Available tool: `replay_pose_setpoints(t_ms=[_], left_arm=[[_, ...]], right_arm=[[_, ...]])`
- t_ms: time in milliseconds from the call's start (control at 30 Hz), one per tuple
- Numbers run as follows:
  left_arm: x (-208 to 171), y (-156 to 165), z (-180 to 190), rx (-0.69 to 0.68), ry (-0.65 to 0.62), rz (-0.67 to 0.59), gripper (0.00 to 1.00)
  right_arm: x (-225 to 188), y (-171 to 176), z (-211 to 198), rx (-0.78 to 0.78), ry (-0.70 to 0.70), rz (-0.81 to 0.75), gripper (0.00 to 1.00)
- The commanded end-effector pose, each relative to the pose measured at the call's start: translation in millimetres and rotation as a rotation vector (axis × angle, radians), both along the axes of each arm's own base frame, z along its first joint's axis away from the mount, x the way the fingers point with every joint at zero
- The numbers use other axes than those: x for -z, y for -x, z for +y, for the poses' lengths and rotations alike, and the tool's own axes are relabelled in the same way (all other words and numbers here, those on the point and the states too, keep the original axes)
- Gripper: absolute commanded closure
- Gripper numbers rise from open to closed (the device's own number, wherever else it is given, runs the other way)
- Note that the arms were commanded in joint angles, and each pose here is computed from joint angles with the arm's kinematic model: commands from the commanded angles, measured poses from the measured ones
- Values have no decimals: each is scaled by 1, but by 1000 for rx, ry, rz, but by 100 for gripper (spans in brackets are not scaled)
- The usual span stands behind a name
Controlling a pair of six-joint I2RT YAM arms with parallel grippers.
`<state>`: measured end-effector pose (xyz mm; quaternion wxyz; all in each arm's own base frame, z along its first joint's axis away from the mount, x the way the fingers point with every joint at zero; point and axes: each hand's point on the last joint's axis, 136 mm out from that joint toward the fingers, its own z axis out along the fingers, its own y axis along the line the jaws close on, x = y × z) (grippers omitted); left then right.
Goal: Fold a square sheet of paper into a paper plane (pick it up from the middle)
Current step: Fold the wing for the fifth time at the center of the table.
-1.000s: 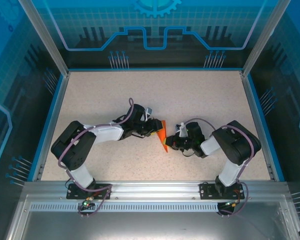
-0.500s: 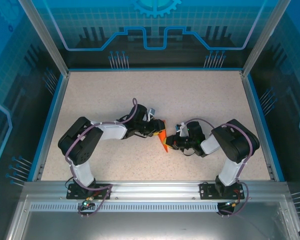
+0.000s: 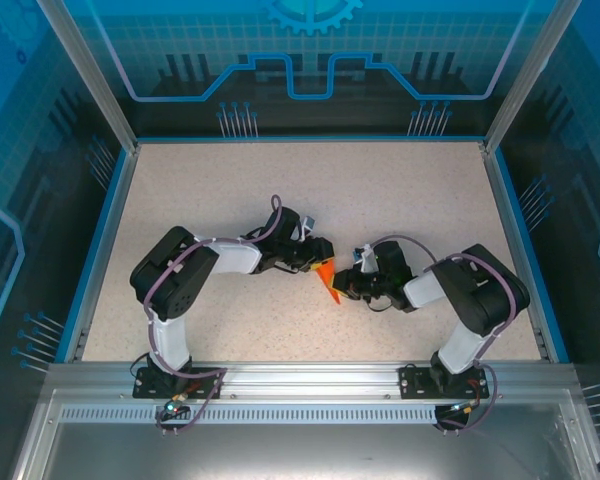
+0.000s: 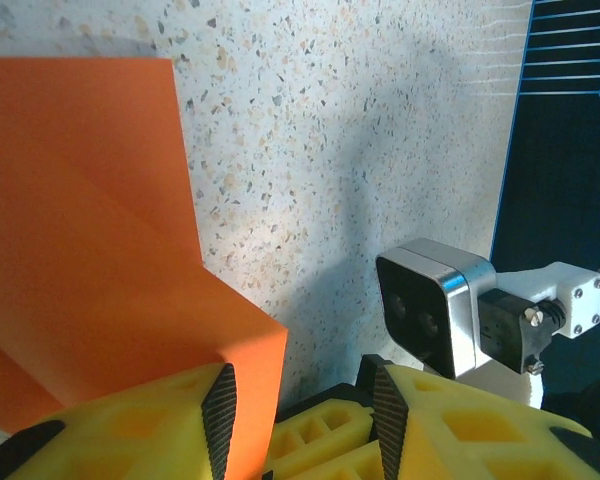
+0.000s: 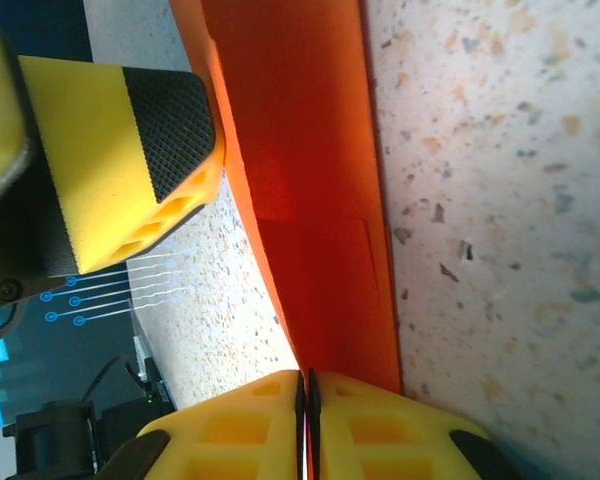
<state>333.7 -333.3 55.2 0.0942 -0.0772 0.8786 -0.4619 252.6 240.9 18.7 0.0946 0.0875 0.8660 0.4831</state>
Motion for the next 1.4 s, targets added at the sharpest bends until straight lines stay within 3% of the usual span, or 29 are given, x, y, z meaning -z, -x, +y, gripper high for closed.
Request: replay_pose_setpoints(t_ms=[0,467,967,1367], left_arm=[[6,-3,-3,10,-25,-12,56],[15,2,14,-34,-97,-3,57],[-22,5,4,14,2,-86,52],[-12,6,-8,62,22,-71,51]], right_arm=[[6,0,-9,10,65,14,88],[-9,-3,6,-19,0,2,96],[-1,-5,14,9,-1,40,97],[0,-6,15,9,-5,48,97]])
